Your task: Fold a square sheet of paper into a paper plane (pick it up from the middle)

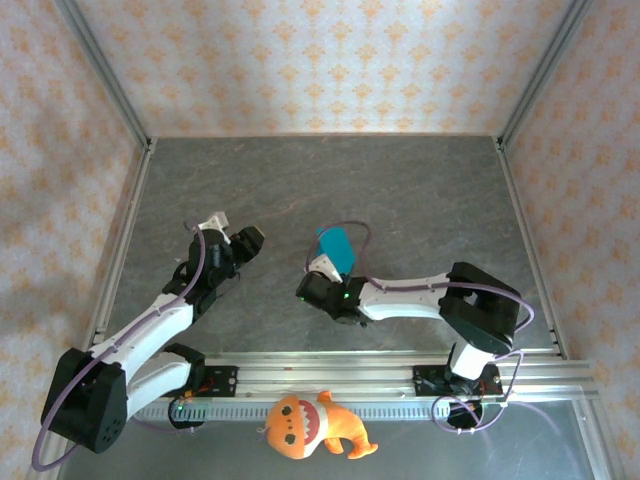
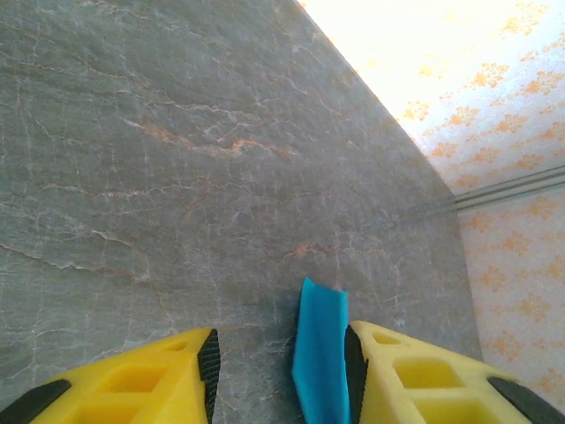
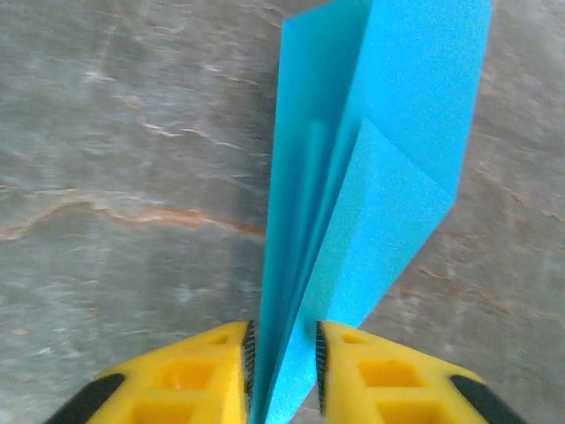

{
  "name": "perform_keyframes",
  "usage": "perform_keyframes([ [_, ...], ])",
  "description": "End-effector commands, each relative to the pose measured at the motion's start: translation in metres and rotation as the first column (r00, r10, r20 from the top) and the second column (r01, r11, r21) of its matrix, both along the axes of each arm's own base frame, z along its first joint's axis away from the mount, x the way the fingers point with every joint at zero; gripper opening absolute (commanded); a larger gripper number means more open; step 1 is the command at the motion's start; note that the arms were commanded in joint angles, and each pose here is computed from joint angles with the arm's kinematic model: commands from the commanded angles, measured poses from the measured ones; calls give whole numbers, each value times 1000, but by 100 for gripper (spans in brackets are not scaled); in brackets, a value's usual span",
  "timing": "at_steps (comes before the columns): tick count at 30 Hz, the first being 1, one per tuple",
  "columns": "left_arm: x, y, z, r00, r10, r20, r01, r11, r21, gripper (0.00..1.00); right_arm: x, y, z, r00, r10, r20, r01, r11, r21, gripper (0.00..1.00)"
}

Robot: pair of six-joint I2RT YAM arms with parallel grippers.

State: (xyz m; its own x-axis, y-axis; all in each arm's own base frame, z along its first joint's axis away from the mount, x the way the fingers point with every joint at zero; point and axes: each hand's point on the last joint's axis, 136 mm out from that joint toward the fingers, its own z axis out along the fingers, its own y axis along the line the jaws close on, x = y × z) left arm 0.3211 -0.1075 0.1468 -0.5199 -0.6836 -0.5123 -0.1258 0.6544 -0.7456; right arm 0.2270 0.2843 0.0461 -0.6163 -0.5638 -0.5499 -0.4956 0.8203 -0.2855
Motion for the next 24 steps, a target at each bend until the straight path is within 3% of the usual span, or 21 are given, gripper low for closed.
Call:
perform_keyframes([
  [1,1,6,0,1000,18,0,-18,1000,21,43,-6,33,27,999,36,-40,-26,977,213,39],
  [4,0,5,-2,1000,9,-7,-9,1000,20,46,3,33,55,1000,-7,-7,9,936,353,60],
  [7,0,2,-4,1000,-3,-14,3,1000,12,46,19,24,69,994,-63,-90,100,854,511,61],
  [12,1,-5,-9,999,-31,-29,30,999,-18,46,41,12,64,946,-46,-321,270,661,700,44],
  [15,0,-9,-12,998,-47,-39,45,998,-34,46,52,6,54,912,-44,-408,352,593,724,33],
  [18,-1,-12,-16,997,-59,-46,56,997,-59,46,57,3,34,868,-45,-494,428,572,700,23],
  [24,-4,-14,-22,995,-71,-69,66,995,-71,46,51,4,-7,791,-59,-609,525,576,627,17],
])
